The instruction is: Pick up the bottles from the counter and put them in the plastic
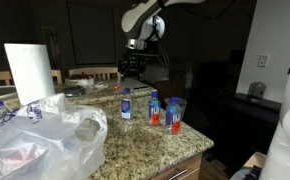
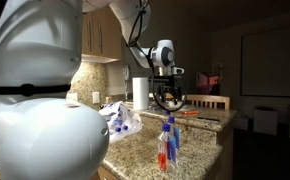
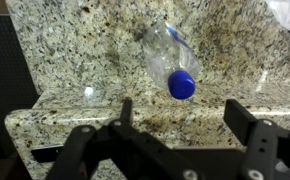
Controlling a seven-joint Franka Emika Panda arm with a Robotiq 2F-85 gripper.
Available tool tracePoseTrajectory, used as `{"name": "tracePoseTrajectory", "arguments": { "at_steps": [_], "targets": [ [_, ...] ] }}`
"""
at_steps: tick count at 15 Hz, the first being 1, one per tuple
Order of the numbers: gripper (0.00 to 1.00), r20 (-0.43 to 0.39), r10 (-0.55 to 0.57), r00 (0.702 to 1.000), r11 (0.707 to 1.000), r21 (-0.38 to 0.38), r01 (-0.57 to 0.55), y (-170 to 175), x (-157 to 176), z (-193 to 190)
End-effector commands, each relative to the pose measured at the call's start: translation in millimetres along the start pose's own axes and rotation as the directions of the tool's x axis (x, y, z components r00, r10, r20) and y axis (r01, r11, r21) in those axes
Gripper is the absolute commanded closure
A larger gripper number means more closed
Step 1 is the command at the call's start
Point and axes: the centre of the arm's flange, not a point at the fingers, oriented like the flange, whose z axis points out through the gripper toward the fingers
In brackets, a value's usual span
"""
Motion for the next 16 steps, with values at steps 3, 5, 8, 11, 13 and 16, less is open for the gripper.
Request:
{"name": "tracePoseTrajectory", "arguments": {
  "at_steps": [3,5,8,11,13,16],
  "targets": [
    [0.00,0.007,-0.001,1.000,1.000,-0.002,0.001,0,0,-1],
    [0.00,0.007,-0.001,1.000,1.000,-0.002,0.001,0,0,-1],
    [0.00,0.065,0.026,0.998,1.000,-0.004,-0.026,1,15,23],
    [0.00,0.101,0.034,0.994,0.999,-0.001,-0.034,4,26,56],
    [0.00,0.130,0.031,0.991,0.999,0.003,-0.032,3,31,74],
    [0.33,0.148,0.025,0.989,1.000,-0.011,-0.024,-3,30,88]
  ]
}}
